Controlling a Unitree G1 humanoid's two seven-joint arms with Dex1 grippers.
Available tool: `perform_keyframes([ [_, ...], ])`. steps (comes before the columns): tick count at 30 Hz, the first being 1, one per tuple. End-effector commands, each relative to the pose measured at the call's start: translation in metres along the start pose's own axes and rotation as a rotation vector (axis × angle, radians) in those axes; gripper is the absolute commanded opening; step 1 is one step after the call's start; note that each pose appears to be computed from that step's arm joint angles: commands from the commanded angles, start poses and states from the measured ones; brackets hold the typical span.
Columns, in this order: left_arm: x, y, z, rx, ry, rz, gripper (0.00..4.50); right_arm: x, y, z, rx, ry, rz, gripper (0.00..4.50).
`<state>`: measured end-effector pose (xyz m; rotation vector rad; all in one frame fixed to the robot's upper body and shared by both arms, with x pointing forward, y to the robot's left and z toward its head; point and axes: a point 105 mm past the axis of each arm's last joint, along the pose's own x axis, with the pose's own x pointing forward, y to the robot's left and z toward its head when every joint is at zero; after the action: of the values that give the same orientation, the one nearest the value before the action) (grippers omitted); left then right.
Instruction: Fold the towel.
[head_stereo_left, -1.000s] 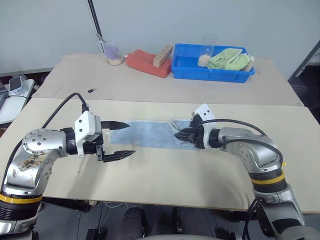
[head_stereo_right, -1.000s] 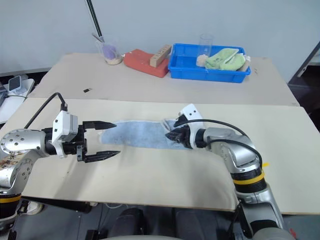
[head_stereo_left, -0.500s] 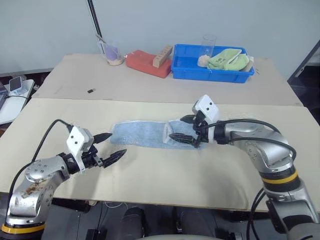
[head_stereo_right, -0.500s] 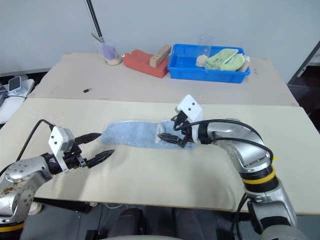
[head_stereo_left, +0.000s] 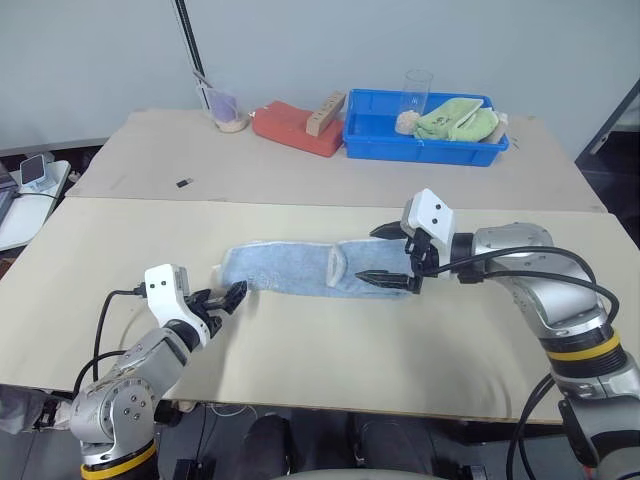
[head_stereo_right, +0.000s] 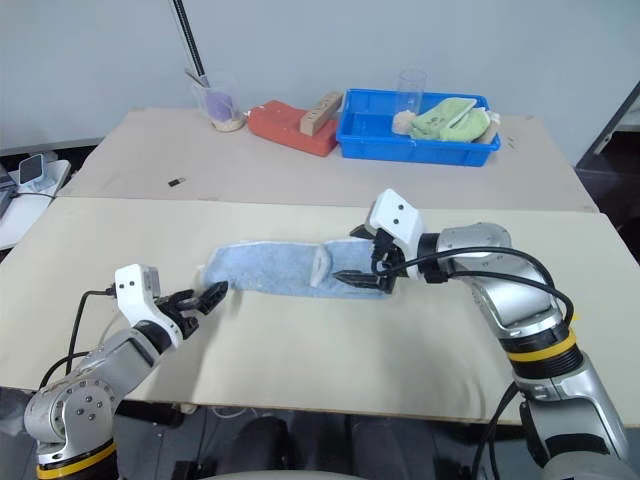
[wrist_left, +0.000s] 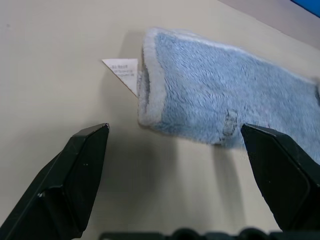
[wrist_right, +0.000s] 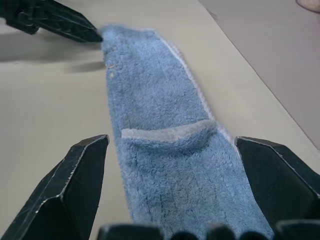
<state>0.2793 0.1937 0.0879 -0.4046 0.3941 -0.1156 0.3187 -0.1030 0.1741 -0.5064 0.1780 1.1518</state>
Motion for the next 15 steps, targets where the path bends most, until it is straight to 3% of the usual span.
perform_keyframes([
  [1, 0.01, -0.012, -0.013, -0.017, 0.082, -0.01, 4.5, -0.01, -0.009, 0.018, -0.081, -0.042, -0.012, 4.49],
  [6, 0.029, -0.032, -0.01, -0.019, 0.093, -0.023, 4.5, -0.013, -0.009, 0.022, -0.105, -0.047, 0.023, 4.49],
  [9, 0.037, -0.038, 0.0, -0.013, 0.073, -0.019, 3.73, -0.019, -0.009, 0.027, -0.114, -0.049, 0.041, 4.5],
  [15, 0.041, -0.035, 0.018, -0.016, -0.004, 0.029, 0.89, -0.026, -0.012, 0.03, -0.112, -0.053, 0.03, 4.5],
])
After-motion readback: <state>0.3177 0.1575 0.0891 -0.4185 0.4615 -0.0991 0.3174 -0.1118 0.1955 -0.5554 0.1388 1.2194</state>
